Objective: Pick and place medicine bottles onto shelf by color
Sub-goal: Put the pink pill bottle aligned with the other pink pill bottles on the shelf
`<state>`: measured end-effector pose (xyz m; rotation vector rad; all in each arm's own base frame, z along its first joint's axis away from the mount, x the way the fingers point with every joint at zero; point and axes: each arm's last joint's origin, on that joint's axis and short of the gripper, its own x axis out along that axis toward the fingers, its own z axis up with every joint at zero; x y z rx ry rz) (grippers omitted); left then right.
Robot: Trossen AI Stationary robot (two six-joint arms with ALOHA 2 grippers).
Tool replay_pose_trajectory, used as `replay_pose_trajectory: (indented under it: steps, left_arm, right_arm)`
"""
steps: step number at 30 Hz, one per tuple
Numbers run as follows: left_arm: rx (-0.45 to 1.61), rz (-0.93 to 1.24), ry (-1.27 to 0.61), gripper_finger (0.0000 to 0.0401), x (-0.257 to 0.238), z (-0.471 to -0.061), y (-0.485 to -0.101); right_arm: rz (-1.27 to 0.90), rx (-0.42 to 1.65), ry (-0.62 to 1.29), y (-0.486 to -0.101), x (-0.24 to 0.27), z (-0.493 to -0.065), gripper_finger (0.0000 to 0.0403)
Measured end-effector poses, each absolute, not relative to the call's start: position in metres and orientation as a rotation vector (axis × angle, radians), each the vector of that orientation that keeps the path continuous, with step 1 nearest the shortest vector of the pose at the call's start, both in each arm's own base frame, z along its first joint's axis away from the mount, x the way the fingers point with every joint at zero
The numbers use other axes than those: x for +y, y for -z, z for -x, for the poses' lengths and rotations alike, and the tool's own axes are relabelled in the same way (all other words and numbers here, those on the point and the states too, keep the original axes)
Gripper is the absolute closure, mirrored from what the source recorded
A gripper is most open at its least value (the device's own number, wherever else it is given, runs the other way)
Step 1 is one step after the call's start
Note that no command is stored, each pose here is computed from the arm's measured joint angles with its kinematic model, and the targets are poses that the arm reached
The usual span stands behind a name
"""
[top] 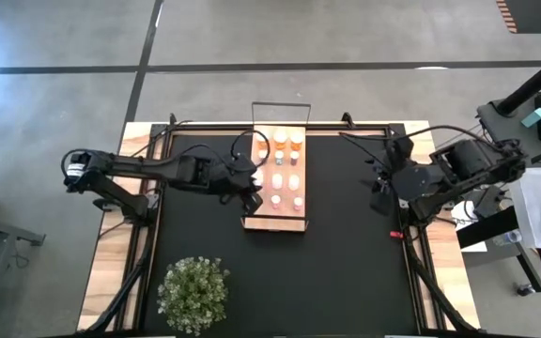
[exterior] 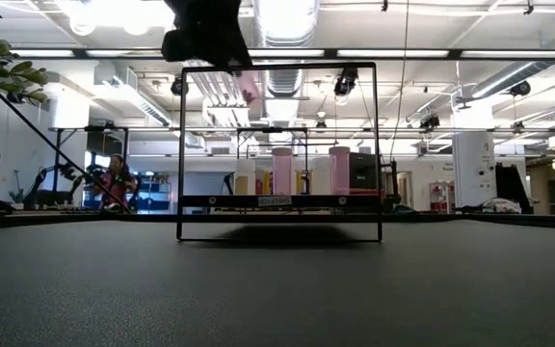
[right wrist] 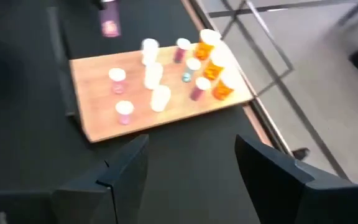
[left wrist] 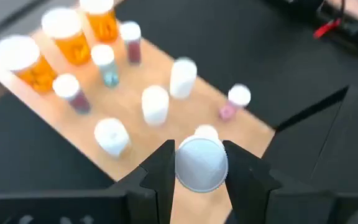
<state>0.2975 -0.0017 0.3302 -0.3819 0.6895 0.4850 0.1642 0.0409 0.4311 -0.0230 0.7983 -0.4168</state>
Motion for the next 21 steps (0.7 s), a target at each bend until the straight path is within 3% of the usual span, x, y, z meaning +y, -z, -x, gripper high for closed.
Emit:
replay_pose_trajectory:
  steps: [7, 21]
  left_arm:
    - [0.831, 0.247, -0.433, 0.0301, -0.003, -0.3, -0.315]
    - [0.997, -0.203, -0.067, 0.0301, -0.003, -0.297, -0.307]
  right_arm:
    - [-0.007, 0.791, 0.449, -0.408, 0.037, -0.155, 0.0174]
    - [-0.054, 0.759, 0.452, -0.363, 0.038, -0.156, 0.0174]
